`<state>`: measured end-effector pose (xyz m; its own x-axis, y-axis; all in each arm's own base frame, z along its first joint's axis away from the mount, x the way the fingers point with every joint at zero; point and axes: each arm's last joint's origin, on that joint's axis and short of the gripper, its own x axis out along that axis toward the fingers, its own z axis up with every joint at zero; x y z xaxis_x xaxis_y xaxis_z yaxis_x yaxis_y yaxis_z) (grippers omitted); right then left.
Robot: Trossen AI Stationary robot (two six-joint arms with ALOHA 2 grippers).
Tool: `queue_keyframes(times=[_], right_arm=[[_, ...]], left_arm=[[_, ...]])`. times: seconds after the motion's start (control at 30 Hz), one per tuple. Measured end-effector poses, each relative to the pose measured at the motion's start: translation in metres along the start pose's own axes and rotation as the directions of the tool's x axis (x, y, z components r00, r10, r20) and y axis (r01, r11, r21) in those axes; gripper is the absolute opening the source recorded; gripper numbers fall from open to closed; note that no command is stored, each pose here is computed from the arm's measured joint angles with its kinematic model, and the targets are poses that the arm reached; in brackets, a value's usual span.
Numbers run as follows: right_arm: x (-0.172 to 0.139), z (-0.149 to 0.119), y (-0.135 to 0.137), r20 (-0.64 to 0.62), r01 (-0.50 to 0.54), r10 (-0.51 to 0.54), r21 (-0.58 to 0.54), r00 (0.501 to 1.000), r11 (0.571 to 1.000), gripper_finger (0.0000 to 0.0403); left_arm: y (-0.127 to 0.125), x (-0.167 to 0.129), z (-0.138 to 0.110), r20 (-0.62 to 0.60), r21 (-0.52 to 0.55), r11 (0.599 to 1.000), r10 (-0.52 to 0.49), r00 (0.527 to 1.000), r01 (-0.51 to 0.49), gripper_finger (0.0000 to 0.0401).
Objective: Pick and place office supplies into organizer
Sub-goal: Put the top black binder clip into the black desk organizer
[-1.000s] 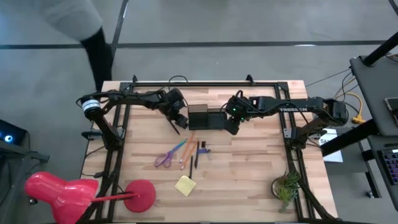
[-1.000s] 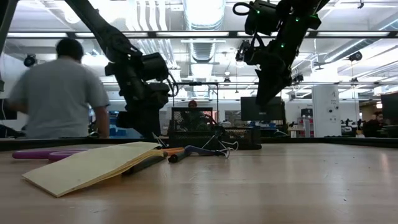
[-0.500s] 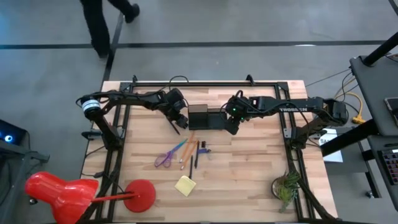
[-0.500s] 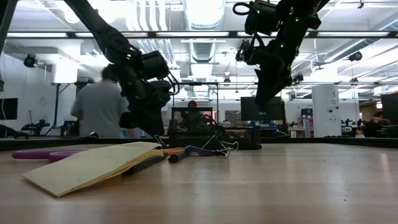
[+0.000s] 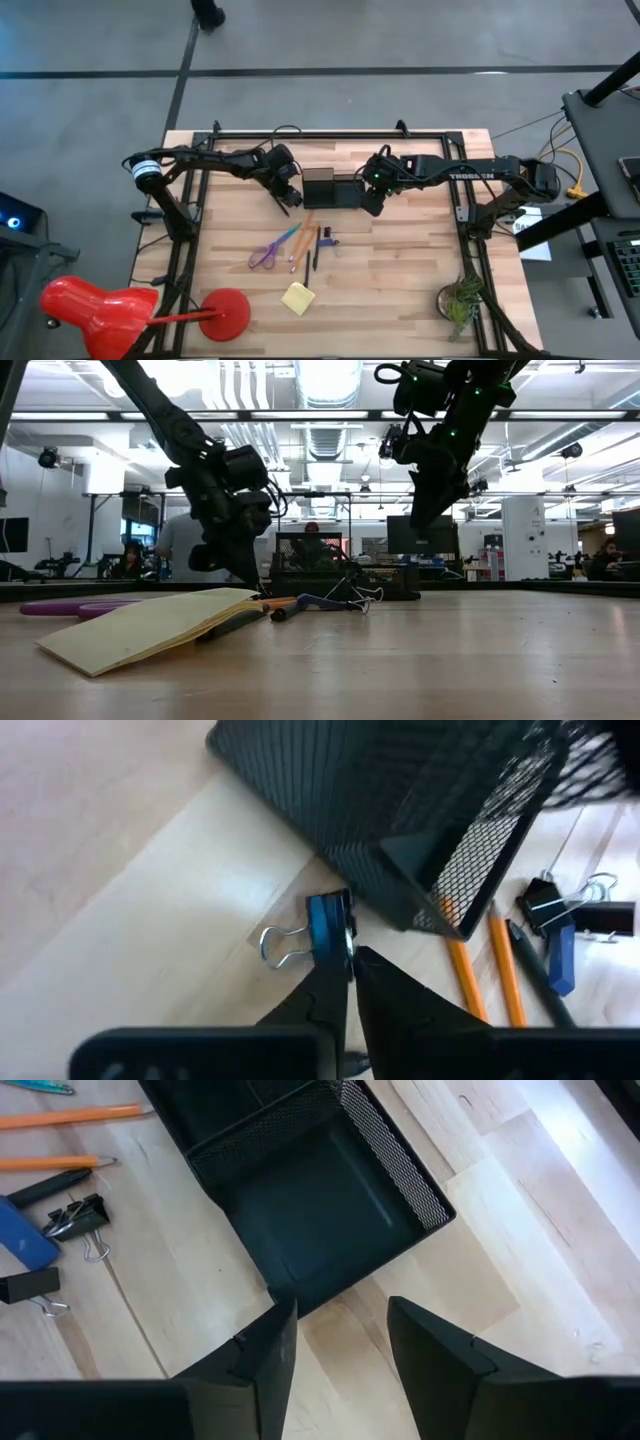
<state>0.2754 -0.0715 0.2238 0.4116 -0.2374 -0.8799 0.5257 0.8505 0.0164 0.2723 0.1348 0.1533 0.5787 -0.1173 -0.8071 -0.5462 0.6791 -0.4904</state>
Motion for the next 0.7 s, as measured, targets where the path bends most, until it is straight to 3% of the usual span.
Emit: queue_keyframes(times=[0.33, 0.7], right_arm=[[0.0000, 0.0001, 0.0000, 0.001, 0.000, 0.000, 0.003, 1.000, 1.000, 0.0151], [0.0000, 0.0002, -0.0002, 0.001, 0.000, 0.000, 0.004, 1.000, 1.000, 0.0152]], left_arm=[[-0.0003, 0.0000, 0.0009, 0.009, -0.012, 1.000, -0.004, 1.000, 0.004, 0.0003], [-0.0001, 0.0003, 0.0026, 0.040, -0.009, 1.000, 0.013, 0.999, -0.012, 0.0059]])
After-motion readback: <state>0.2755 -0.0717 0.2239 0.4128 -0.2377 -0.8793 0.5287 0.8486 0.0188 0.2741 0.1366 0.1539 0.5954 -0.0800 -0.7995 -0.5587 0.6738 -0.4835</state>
